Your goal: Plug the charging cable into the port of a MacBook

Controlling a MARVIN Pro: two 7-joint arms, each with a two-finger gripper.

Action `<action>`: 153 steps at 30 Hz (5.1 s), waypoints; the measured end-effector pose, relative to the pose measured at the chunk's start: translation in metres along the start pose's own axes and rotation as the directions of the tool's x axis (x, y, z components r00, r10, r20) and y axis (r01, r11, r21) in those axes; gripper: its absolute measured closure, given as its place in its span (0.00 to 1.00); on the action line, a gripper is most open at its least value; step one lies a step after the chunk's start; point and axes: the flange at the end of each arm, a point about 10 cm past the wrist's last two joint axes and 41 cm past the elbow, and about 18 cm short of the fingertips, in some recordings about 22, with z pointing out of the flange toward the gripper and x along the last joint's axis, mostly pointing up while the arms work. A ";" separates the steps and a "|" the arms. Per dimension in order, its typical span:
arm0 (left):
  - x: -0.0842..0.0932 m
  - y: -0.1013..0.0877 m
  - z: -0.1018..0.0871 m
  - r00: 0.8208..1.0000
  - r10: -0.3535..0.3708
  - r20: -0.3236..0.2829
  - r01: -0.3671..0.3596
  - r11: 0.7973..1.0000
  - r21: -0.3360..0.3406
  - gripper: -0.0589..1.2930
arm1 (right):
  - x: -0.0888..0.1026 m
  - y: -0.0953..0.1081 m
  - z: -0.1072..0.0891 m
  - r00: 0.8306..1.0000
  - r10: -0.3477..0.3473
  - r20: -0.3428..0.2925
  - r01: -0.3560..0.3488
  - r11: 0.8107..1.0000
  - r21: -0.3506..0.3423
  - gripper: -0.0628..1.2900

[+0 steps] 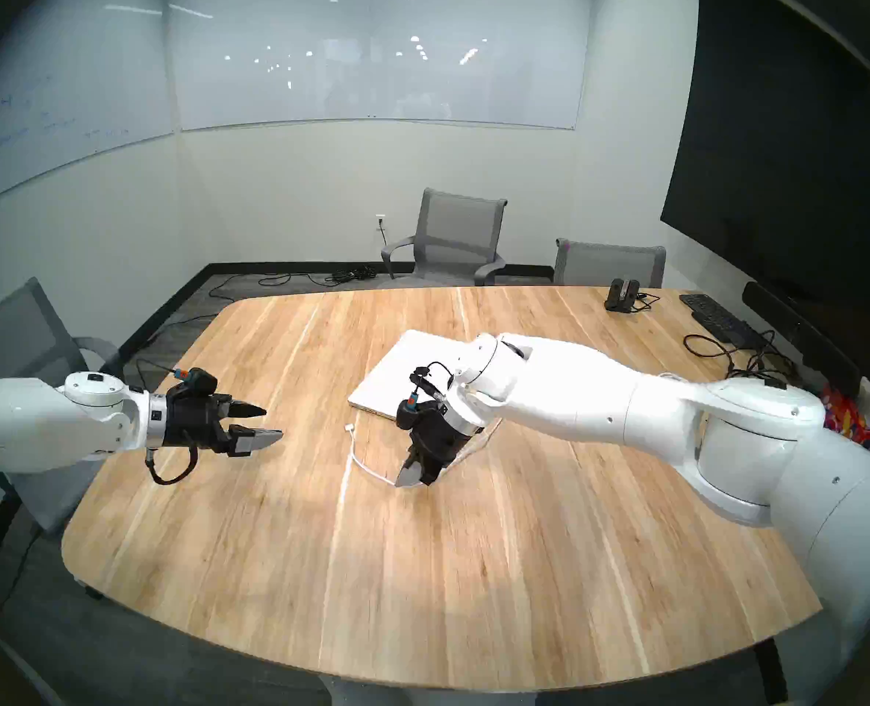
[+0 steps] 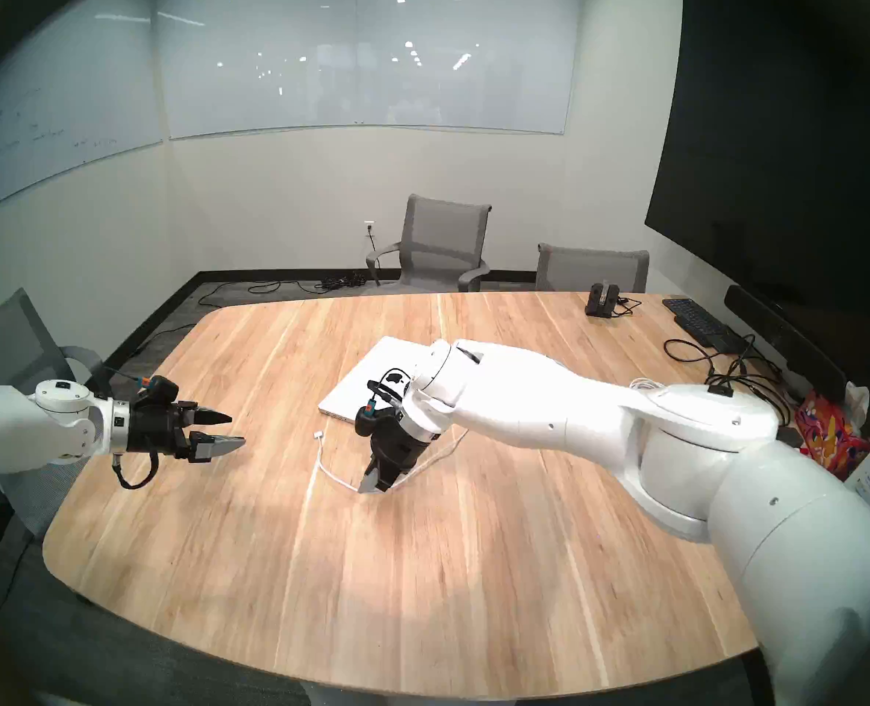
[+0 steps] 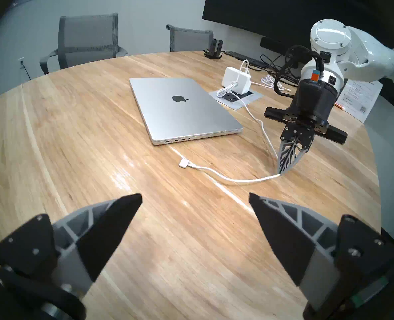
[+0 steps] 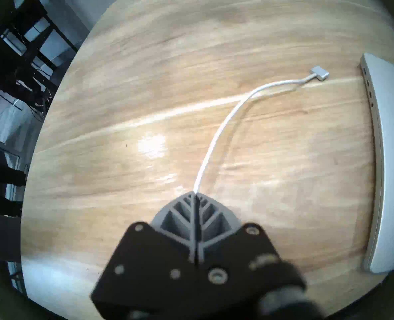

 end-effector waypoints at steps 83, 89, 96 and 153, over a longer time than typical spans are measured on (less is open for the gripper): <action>0.000 0.000 0.000 1.000 0.000 0.000 0.000 1.000 0.000 0.03 | 0.007 -0.023 0.045 0.871 0.467 -0.155 -0.476 0.879 -0.028 0.97; 0.000 0.000 0.000 1.000 0.000 0.000 0.000 1.000 0.000 0.03 | 0.003 -0.024 0.043 0.856 0.483 -0.185 -0.498 0.866 -0.039 0.97; 0.000 0.000 0.000 1.000 0.000 0.000 0.000 1.000 0.000 0.03 | 0.001 -0.025 0.043 0.842 0.495 -0.213 -0.515 0.856 -0.044 0.97; 0.000 0.000 0.000 1.000 0.000 0.000 0.000 1.000 0.000 0.03 | 0.009 -0.035 0.029 0.892 0.343 -0.296 -0.389 0.914 -0.115 0.97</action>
